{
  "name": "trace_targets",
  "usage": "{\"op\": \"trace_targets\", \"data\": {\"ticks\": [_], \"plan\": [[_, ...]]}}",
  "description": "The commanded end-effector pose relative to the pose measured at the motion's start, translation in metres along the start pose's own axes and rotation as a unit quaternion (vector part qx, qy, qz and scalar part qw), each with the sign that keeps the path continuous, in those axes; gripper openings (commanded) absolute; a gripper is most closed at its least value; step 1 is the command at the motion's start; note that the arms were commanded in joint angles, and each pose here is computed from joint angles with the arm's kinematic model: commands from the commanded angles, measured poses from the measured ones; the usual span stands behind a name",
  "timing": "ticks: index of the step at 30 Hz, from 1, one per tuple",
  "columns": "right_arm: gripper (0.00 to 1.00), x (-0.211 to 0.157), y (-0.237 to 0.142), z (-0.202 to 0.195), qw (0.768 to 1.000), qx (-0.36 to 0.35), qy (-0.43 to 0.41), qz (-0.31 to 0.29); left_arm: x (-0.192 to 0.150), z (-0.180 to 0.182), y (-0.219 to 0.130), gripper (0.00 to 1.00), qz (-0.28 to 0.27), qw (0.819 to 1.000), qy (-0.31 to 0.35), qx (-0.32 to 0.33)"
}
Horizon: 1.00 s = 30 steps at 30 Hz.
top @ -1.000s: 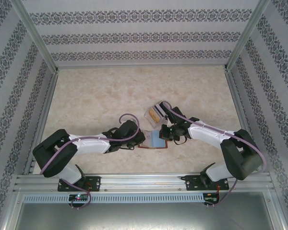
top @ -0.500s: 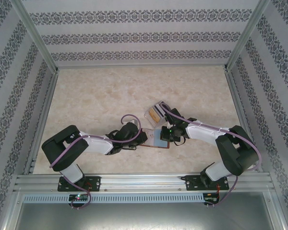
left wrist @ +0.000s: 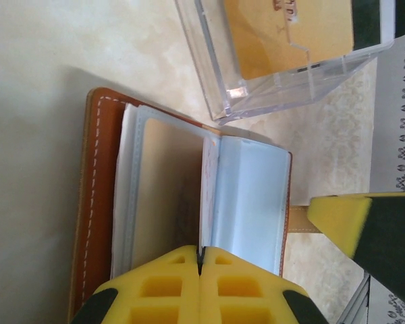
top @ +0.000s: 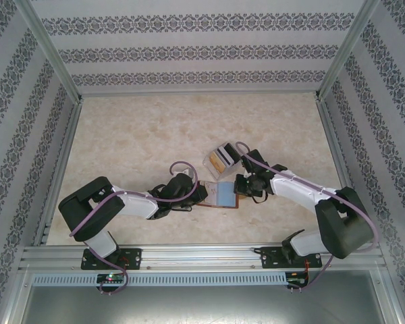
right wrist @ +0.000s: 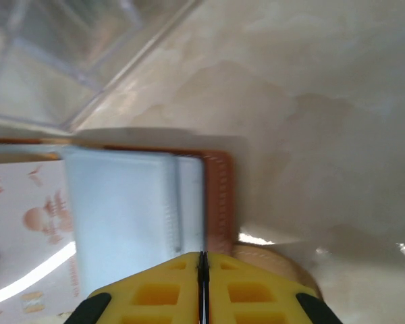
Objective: Put the credit cards into the card holder
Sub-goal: Insert the credit card into the card slot.
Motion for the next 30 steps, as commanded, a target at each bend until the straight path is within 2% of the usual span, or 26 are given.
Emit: {"op": "trace_targets", "data": {"ticks": [1, 15, 22, 30], "plan": [[0.10, -0.012, 0.013, -0.019, 0.999, -0.029, 0.001, 0.027, 0.001, -0.014, -0.004, 0.00, -0.013, 0.999, 0.022, -0.033], [0.09, -0.015, 0.029, -0.027, 0.998, -0.051, 0.000, 0.047, 0.002, -0.032, -0.007, 0.00, -0.015, 0.996, 0.036, -0.082], [0.09, -0.015, 0.028, -0.026, 0.998, -0.050, -0.001, 0.048, -0.002, -0.022, 0.003, 0.00, -0.002, 0.998, 0.030, -0.061], [0.09, -0.014, 0.028, -0.023, 0.998, -0.046, -0.003, 0.049, -0.005, 0.002, 0.012, 0.00, -0.002, 1.000, 0.019, 0.003]]}}
Point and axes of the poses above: each hand's point on the last joint's axis, 136 mm out from that joint toward the fingers, its own y axis out along the fingers, its own z axis along the line the jaws close on, x = y × z, the point moved 1 cm from there along -y, back along the fingers, and after that the axes turned 2 degrees about y, right-handed, at the moved point
